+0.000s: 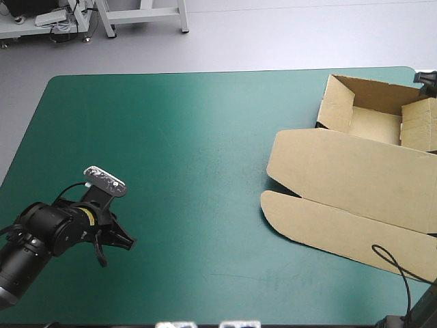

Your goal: Fold the box

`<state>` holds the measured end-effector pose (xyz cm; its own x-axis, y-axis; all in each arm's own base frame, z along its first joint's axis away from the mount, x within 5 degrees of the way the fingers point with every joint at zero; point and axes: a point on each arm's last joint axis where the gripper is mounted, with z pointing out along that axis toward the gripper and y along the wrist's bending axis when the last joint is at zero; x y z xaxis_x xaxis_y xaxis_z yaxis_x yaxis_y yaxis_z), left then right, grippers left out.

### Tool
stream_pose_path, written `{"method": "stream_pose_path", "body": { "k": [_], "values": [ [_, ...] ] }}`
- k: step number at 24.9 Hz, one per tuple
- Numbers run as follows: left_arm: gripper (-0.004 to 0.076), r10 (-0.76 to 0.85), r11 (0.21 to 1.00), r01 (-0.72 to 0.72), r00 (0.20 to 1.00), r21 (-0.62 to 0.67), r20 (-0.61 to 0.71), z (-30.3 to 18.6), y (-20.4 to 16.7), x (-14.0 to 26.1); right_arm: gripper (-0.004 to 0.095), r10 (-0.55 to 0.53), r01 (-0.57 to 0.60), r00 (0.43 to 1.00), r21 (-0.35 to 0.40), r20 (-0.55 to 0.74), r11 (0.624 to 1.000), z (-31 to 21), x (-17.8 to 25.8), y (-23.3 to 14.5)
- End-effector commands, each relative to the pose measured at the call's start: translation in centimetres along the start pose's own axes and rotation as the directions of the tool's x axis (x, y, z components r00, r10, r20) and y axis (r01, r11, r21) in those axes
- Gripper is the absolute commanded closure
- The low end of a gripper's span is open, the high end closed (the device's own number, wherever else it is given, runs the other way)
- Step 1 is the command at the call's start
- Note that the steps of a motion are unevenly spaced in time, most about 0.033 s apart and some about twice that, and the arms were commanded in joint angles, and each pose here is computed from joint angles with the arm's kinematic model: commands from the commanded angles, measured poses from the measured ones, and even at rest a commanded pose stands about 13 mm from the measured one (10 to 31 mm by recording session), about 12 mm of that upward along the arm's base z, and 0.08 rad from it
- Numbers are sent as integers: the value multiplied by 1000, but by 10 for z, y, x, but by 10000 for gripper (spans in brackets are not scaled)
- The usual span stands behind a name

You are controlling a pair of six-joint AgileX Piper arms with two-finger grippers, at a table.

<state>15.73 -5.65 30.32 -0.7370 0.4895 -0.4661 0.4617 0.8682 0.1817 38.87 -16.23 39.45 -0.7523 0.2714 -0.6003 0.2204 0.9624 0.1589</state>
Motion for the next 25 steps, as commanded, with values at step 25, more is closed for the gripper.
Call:
{"method": "stream_pose_path", "body": {
  "k": [25],
  "values": [
    [733, -119, 979, 113, 993, 172, 27, 8, -19, 11, 925, -478, 468, 876, -360, 65, 807, -118, 287, 118]
  ]
}}
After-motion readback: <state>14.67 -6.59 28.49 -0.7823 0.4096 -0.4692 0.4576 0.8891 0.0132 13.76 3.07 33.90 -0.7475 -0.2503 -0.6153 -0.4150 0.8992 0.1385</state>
